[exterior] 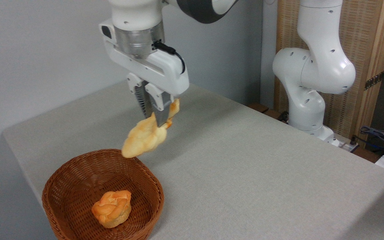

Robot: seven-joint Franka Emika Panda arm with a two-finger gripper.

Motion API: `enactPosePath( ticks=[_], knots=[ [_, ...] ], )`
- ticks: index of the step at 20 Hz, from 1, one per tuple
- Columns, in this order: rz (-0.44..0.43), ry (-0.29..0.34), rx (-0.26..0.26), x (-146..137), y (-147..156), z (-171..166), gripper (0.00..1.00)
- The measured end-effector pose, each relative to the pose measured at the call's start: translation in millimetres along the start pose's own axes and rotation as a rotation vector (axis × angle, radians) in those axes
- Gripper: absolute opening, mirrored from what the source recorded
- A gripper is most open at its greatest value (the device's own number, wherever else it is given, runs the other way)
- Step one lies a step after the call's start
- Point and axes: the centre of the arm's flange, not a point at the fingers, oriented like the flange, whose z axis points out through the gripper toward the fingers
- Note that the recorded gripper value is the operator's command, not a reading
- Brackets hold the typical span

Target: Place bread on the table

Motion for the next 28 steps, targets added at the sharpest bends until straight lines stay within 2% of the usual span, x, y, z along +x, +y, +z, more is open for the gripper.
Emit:
enactPosePath(
  ticks=[2,3,5,6,13,28],
  knots=[
    [0.009,-0.034,-0.026,-5.0,1.2,5.9,0.34],
    [0.012,-0.048,-0.037,-6.6,1.8,10.0,0.46],
    [0.022,-0.072,-0.057,-9.7,2.2,18.4,0.85],
    [0.026,-0.080,-0.064,-10.9,1.9,22.8,1.00],
    [0.052,-0.110,-0.088,-15.3,0.7,38.2,1.00],
    [0.056,-0.124,-0.071,-16.8,-1.1,38.2,1.00]
  ],
)
